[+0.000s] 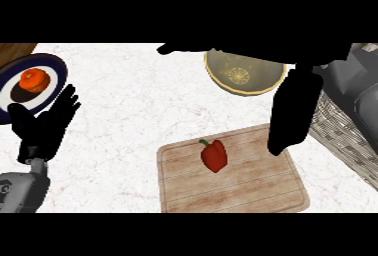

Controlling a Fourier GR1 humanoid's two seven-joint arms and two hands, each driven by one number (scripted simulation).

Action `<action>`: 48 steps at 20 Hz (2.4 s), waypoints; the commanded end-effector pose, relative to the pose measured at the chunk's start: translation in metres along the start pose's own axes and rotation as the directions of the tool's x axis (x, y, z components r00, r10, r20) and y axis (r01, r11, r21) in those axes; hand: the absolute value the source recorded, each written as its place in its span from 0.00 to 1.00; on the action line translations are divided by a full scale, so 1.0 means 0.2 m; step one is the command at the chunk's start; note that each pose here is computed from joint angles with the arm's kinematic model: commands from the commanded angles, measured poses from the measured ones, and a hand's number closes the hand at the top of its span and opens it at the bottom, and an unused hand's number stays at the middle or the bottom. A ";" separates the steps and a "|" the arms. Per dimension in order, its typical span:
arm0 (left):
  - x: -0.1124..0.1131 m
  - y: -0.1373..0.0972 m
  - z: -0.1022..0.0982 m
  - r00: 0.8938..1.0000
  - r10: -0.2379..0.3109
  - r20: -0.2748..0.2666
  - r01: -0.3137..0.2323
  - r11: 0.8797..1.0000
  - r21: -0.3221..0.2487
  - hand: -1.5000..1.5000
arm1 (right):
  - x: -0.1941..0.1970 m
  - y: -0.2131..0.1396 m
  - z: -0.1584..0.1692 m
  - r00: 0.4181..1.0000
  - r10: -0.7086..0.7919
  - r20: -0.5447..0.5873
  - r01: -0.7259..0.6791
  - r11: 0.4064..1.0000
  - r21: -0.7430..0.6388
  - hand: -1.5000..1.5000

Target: Pick the bell pepper from the cutting board and place it in the basket

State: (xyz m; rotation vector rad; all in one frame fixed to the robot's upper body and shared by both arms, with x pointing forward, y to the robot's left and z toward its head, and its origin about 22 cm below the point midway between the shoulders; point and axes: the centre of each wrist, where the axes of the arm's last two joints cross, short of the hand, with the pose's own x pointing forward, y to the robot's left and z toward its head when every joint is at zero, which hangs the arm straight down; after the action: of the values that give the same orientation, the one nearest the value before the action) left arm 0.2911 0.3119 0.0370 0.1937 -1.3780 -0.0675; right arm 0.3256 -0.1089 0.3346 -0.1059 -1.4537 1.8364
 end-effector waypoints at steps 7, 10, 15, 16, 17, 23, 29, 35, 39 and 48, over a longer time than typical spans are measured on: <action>0.03 0.10 -0.03 1.000 0.002 0.013 -0.002 1.000 0.001 0.50 | -0.30 0.21 0.20 0.986 -0.143 0.088 0.149 0.987 -0.064 0.00; 0.01 0.00 0.00 1.000 0.009 0.018 -0.009 1.000 -0.006 0.50 | -0.35 0.33 0.18 0.984 -0.150 0.092 0.155 0.986 -0.059 0.00; 0.03 0.03 0.00 1.000 -0.017 0.014 0.017 1.000 -0.013 0.50 | -0.37 0.56 0.02 0.982 -0.144 0.126 0.158 0.982 -0.108 0.00; 0.04 -0.04 0.01 1.000 -0.010 0.026 0.010 1.000 -0.009 0.50 | -0.39 0.62 0.01 0.983 -0.145 0.116 0.157 0.982 -0.102 0.00; -0.03 -0.02 0.03 1.000 0.003 0.002 -0.003 1.000 0.000 0.50 | -0.45 0.67 0.06 0.982 -0.147 0.122 0.162 0.979 -0.122 0.00; -0.02 -0.02 -0.02 1.000 -0.007 0.011 0.007 1.000 0.007 0.50 | -0.50 0.81 -0.19 0.954 -0.243 0.177 0.273 0.947 -0.167 0.00; -0.03 -0.06 -0.02 1.000 0.003 -0.011 -0.003 1.000 -0.016 0.50 | -0.52 0.95 -0.33 0.973 -0.200 0.117 0.213 0.970 -0.117 0.00; 0.09 0.01 -0.08 1.000 -0.003 0.006 0.003 1.000 -0.011 0.50 | -0.55 1.07 -0.42 0.987 -0.156 0.041 0.157 0.987 -0.017 0.00; 0.05 0.10 -0.05 1.000 -0.010 0.015 0.010 1.000 -0.005 0.50 | -0.58 1.13 -0.50 0.989 -0.141 0.043 0.142 0.990 -0.024 0.00; 0.01 0.08 -0.01 1.000 -0.007 0.012 0.007 1.000 -0.010 0.50 | -0.66 0.99 -0.38 0.974 -0.205 0.094 0.207 0.978 -0.014 0.00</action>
State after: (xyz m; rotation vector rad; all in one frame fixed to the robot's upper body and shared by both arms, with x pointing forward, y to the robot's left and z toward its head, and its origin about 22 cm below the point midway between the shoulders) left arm 0.2947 0.3174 0.0345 0.1920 -1.3876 -0.0739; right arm 0.3477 -0.1349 0.0804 0.0698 -1.4968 1.6871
